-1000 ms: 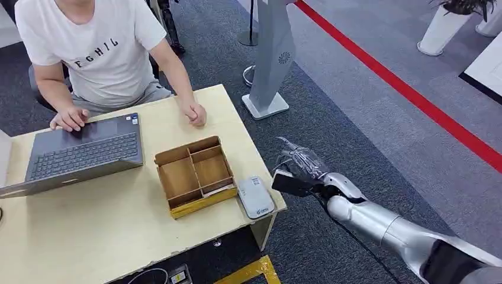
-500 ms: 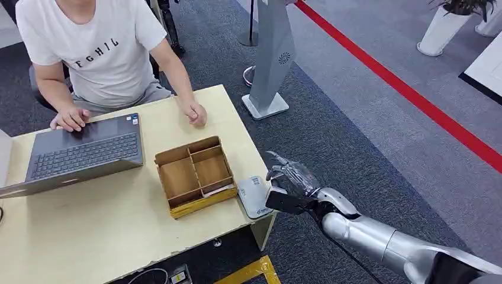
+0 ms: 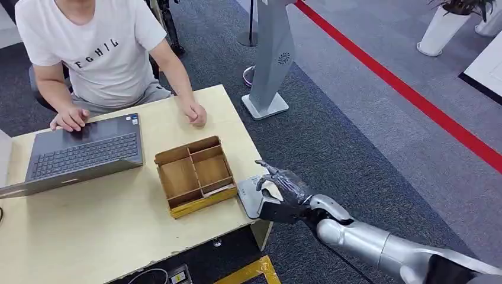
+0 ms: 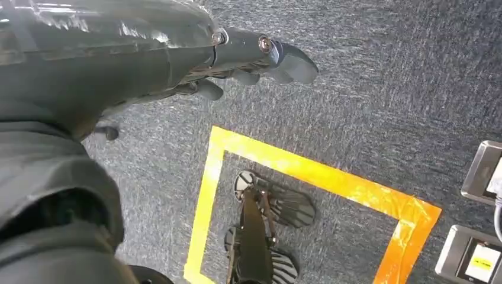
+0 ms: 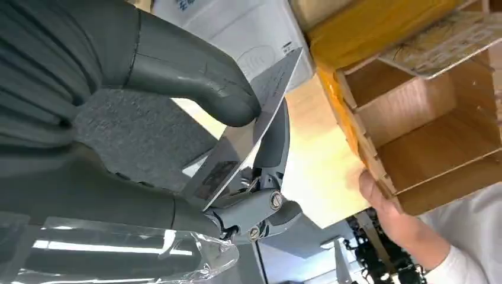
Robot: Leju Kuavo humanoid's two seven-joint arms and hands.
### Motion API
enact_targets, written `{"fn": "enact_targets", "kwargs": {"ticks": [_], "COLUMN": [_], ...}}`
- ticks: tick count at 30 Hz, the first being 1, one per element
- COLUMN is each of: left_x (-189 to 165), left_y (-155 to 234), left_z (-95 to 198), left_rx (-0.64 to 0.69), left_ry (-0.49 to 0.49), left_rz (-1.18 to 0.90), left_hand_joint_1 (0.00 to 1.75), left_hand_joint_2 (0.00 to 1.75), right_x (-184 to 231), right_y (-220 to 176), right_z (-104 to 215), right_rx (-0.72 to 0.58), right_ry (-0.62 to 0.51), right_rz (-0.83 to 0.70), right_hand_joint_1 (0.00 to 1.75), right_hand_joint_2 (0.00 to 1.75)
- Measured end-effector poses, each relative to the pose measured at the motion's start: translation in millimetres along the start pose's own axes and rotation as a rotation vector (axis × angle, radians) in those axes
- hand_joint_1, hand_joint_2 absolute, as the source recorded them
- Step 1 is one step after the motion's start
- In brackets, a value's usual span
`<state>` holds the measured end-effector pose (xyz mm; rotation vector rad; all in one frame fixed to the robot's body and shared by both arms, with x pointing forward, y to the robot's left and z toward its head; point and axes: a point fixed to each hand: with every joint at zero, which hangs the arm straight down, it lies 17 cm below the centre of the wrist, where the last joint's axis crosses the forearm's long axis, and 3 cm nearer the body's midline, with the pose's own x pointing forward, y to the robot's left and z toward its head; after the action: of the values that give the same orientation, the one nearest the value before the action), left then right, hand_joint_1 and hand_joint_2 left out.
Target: Pass the card to the sensor for recognition and then transmit it.
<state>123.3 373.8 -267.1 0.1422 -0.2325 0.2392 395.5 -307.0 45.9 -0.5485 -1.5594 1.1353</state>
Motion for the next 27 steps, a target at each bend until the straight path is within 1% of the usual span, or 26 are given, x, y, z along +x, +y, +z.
{"fn": "enact_targets", "kwargs": {"ticks": [10, 21, 27], "left_x": [-2, -2, -3], "left_y": [-1, -1, 1], "left_z": [0, 0, 0], "left_rx": [0.003, 0.005, 0.015], "left_ry": [0.012, 0.012, 0.017], "left_rz": [0.001, -0.001, 0.001], "left_hand_joint_1": [0.0, 0.0, 0.0], "left_hand_joint_2": [0.0, 0.0, 0.0], "right_x": [-9, -21, -25], "right_y": [18, 25, 29], "right_z": [4, 8, 7], "right_rx": [0.038, 0.062, 0.079], "right_ry": [0.014, 0.032, 0.02], "right_rz": [-0.002, 0.003, 0.005], "right_hand_joint_1": [1.75, 1.75, 1.75], "right_hand_joint_2": [1.75, 1.75, 1.75]}}
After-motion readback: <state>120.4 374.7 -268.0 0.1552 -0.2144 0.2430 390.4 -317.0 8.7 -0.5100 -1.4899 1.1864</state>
